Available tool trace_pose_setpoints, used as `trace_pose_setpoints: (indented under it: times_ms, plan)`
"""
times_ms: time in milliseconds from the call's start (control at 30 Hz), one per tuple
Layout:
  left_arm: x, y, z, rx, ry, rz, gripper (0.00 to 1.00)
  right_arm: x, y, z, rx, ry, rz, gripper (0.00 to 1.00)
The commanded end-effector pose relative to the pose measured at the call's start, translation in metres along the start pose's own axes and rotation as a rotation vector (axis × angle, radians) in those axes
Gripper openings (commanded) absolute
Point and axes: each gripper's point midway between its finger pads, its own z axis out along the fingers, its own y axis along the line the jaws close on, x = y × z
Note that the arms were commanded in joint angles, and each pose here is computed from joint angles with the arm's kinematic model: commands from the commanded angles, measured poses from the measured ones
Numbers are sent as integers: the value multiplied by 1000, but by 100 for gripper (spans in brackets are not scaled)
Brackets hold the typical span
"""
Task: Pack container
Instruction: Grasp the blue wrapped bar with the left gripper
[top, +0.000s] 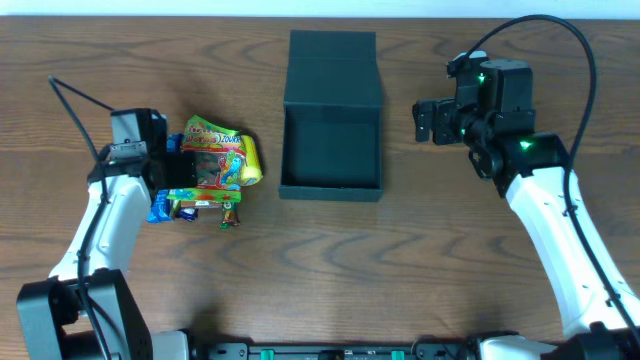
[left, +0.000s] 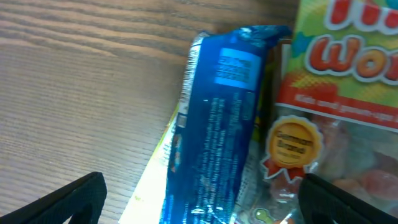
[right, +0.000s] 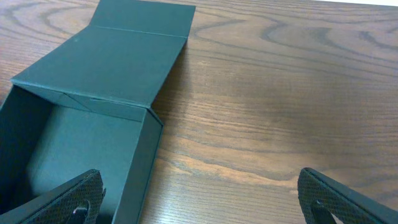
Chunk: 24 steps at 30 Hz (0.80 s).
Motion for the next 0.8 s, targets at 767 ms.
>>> trace_pose_setpoints:
  times_ms: [767]
  plan:
    - [16, 7, 33, 60, 92, -61, 80, -3, -4, -4, 8, -13, 8, 99]
